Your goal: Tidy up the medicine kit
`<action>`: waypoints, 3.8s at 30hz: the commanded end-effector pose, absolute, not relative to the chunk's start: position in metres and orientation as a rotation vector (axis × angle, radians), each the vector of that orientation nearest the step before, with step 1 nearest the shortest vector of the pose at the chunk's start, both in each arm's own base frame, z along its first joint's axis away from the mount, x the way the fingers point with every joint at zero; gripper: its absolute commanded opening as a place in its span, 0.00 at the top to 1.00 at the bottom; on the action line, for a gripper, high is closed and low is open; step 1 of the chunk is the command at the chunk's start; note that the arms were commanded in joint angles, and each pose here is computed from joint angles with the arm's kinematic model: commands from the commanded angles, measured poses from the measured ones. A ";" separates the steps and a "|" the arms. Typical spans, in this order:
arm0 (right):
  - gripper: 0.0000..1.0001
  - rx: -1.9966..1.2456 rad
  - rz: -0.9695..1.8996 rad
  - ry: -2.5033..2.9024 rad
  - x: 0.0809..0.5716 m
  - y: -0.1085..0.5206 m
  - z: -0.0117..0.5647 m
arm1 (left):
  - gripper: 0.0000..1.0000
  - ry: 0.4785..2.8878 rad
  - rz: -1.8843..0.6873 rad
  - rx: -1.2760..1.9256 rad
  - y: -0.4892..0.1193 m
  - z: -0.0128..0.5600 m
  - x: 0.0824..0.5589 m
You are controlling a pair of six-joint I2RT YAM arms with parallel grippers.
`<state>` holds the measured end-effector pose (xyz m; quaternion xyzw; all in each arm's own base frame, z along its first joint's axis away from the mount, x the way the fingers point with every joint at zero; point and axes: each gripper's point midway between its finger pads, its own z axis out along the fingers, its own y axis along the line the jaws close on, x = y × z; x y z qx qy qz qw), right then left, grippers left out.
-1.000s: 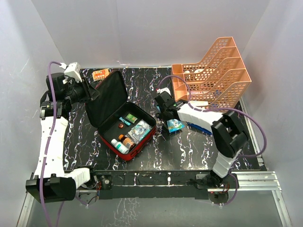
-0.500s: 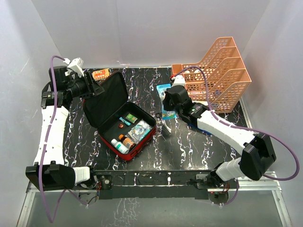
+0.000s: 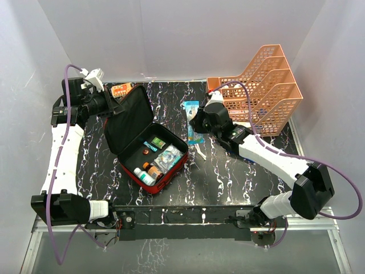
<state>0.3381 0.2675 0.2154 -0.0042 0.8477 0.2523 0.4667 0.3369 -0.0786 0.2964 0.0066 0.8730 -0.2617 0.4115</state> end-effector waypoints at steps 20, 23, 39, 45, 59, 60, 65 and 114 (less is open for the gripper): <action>1.00 0.168 0.873 1.870 0.351 0.288 0.277 | 1.00 2.015 -0.451 -0.581 -0.029 0.335 0.348; 1.00 0.188 0.909 1.855 0.354 0.293 0.284 | 1.00 1.984 -0.405 -0.643 -0.019 0.341 0.346; 1.00 0.222 1.230 1.776 0.362 0.343 0.325 | 0.99 2.085 -0.512 -0.394 -0.047 0.330 0.335; 1.00 0.190 1.453 1.585 0.359 0.384 0.377 | 0.92 2.138 -0.604 -0.285 -0.064 0.326 0.326; 1.00 0.260 1.700 1.169 0.344 0.435 0.457 | 0.94 2.190 -0.532 -0.274 -0.056 0.333 0.316; 1.00 0.264 1.716 1.165 0.344 0.439 0.456 | 0.95 2.193 -0.521 -0.278 -0.055 0.333 0.315; 1.00 0.252 1.813 1.159 0.341 0.459 0.446 | 0.99 2.206 -0.508 -0.280 -0.053 0.335 0.314; 1.00 0.179 2.059 1.388 0.279 0.519 0.375 | 1.00 2.218 -0.517 -0.286 -0.054 0.337 0.314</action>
